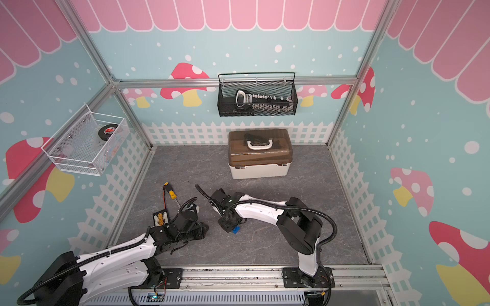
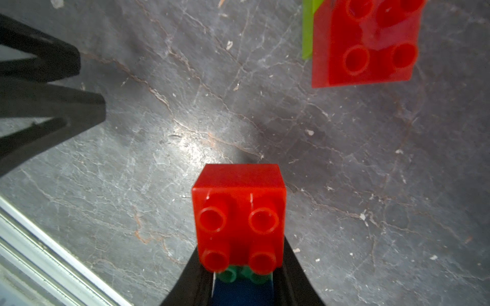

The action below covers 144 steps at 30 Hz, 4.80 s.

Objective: Assemble the letter y with lego
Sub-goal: Assemble the lego brick with the lego brick, then move the lego brick at the center of the board, then pick up the lego brick from the center of the board, then assemble the lego brick with the lego brick.

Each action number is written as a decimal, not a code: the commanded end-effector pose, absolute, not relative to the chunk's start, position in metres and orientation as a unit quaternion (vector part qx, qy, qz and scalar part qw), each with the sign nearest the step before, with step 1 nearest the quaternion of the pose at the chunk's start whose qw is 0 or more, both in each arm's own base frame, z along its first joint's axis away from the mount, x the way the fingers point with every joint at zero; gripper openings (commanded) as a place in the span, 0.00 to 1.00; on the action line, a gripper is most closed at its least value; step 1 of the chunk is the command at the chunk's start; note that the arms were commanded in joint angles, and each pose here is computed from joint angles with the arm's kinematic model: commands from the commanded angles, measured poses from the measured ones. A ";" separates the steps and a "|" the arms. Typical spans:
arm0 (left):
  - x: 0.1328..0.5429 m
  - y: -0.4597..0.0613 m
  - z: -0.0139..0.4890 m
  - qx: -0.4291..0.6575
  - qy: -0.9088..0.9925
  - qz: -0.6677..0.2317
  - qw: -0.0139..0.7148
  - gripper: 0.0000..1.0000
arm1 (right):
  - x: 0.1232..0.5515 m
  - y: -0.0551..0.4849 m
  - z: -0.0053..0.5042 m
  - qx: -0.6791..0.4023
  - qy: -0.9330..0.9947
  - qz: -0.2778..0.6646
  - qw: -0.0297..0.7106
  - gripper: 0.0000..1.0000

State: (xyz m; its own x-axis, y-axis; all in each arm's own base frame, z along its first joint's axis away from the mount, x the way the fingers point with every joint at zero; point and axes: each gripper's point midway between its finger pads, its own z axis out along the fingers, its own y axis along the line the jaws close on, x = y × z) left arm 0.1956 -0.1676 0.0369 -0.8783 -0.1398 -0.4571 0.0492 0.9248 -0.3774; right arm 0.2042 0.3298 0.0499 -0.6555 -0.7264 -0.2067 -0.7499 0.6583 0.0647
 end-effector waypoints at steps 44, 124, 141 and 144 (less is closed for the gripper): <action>0.223 -0.186 0.052 -0.019 0.946 -0.201 0.255 0.35 | 0.239 0.270 0.046 -0.346 0.934 0.007 0.085 0.38; 0.318 -0.211 0.057 -0.073 0.889 -0.358 0.276 0.66 | 0.302 0.320 0.101 -0.404 0.892 0.078 0.185 0.20; 0.315 -0.202 0.040 -0.084 0.899 -0.340 0.264 0.60 | 0.296 0.337 0.084 -0.423 0.887 0.101 0.155 0.19; 0.313 -0.202 0.037 -0.084 0.900 -0.339 0.261 0.59 | 0.295 0.339 0.081 -0.427 0.886 0.099 0.150 0.19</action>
